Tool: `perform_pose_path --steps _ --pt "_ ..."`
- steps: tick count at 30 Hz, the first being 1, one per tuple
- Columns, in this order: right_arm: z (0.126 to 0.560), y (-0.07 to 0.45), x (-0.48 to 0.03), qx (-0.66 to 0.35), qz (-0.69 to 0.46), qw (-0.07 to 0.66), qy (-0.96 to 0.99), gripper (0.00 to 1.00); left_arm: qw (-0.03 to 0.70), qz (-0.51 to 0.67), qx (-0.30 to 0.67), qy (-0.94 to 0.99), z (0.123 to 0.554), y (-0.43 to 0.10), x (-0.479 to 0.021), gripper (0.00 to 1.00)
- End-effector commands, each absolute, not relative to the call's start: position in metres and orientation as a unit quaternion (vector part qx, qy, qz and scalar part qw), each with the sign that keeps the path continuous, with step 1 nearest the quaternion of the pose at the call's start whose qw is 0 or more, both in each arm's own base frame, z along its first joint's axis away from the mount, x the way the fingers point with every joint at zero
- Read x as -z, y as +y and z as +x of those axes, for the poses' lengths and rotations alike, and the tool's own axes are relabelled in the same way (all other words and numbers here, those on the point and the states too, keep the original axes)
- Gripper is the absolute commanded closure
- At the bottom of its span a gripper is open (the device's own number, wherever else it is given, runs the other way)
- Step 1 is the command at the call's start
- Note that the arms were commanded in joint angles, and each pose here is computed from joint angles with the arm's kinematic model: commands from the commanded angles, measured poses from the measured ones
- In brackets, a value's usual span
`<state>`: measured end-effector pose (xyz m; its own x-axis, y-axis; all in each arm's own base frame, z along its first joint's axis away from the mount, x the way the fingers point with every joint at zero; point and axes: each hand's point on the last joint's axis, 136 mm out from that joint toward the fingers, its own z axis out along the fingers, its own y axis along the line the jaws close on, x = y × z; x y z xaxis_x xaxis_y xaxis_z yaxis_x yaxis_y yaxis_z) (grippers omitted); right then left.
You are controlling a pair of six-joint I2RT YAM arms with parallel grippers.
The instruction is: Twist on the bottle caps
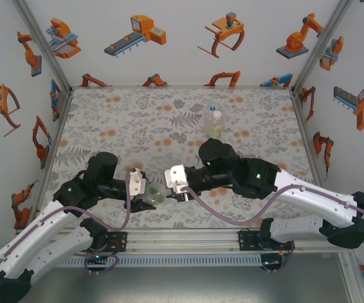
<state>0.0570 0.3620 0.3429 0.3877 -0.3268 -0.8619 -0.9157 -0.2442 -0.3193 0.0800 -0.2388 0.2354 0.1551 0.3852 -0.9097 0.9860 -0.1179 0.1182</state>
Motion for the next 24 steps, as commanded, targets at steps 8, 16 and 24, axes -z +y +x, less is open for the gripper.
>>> perform_pose_path --steps 8,16,24 --pt "0.049 0.369 -0.361 -0.384 -0.684 0.422 0.455 0.77 0.414 0.648 0.372 0.519 0.081 -0.239 -0.246 1.0" --pt "0.084 0.378 -0.352 -0.436 -0.499 0.4 0.633 1.0 0.421 0.642 0.349 0.538 0.09 -0.237 -0.243 1.0" --pt "0.148 0.349 -0.295 -0.404 -0.112 0.308 0.854 1.0 0.435 0.622 0.296 0.58 0.112 -0.232 -0.236 1.0"
